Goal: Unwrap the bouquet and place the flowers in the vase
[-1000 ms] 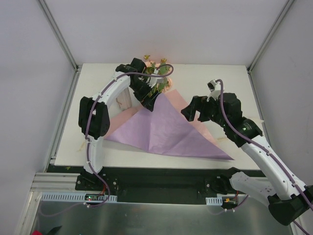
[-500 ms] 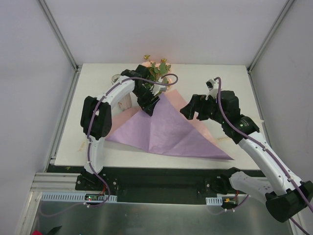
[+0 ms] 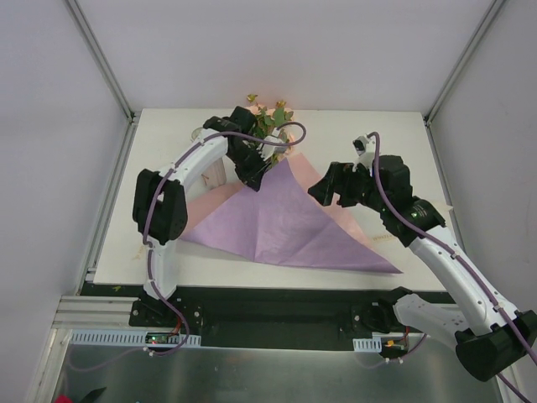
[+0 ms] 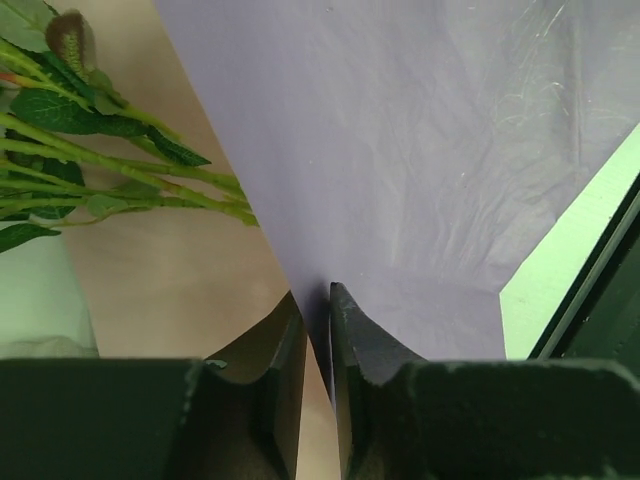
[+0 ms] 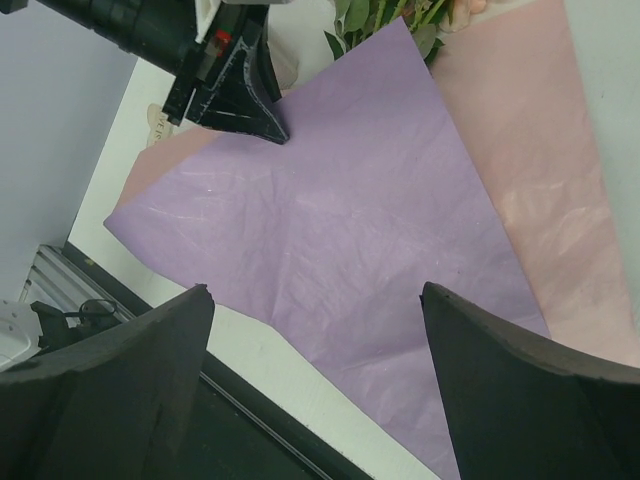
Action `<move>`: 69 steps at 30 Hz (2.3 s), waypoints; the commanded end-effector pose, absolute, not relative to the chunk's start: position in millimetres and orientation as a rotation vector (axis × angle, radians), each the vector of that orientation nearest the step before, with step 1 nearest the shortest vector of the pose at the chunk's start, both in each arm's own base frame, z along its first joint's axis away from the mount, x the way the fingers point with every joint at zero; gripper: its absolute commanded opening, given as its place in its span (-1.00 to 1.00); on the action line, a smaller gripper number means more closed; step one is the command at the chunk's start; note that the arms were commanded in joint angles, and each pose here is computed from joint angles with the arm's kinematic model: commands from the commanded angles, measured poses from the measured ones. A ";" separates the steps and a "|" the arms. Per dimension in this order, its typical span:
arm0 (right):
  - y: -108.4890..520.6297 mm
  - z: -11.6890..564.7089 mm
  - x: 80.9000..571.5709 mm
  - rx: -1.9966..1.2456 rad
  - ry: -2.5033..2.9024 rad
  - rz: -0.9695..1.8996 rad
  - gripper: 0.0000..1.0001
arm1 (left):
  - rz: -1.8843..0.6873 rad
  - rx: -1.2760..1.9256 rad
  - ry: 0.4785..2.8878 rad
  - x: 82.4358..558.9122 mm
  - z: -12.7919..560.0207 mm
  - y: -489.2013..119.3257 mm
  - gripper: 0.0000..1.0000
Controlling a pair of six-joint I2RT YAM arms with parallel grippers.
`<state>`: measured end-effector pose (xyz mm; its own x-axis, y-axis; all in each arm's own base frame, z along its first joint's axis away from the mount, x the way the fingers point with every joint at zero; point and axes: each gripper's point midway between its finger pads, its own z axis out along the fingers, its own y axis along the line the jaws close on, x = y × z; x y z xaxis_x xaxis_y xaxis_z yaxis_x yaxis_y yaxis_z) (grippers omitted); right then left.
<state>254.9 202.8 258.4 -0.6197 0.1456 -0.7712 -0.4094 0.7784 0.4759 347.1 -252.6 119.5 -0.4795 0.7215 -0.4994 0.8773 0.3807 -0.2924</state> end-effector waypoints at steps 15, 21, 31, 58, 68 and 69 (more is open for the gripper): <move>192.2 333.1 293.9 -0.183 1.958 0.840 0.72 | -0.966 1.465 2.177 261.5 210.5 -246.0 -1.00; 184.9 347.3 314.7 -0.154 1.950 0.844 0.68 | -1.094 1.570 2.017 201.1 237.7 -237.6 -1.00; 239.3 272.3 310.3 -0.293 2.165 0.896 0.52 | -1.245 1.723 1.975 113.6 248.1 -206.5 -1.00; 267.9 127.2 75.5 -0.972 2.280 0.511 0.42 | -1.032 1.605 1.945 102.8 325.9 -200.7 0.58; 275.3 226.0 166.3 -0.756 2.153 0.445 0.33 | -0.725 0.998 2.184 224.9 313.4 -159.1 0.53; 279.4 233.0 176.9 -0.743 2.154 0.456 0.19 | -0.701 0.906 2.224 240.1 309.6 -143.5 0.53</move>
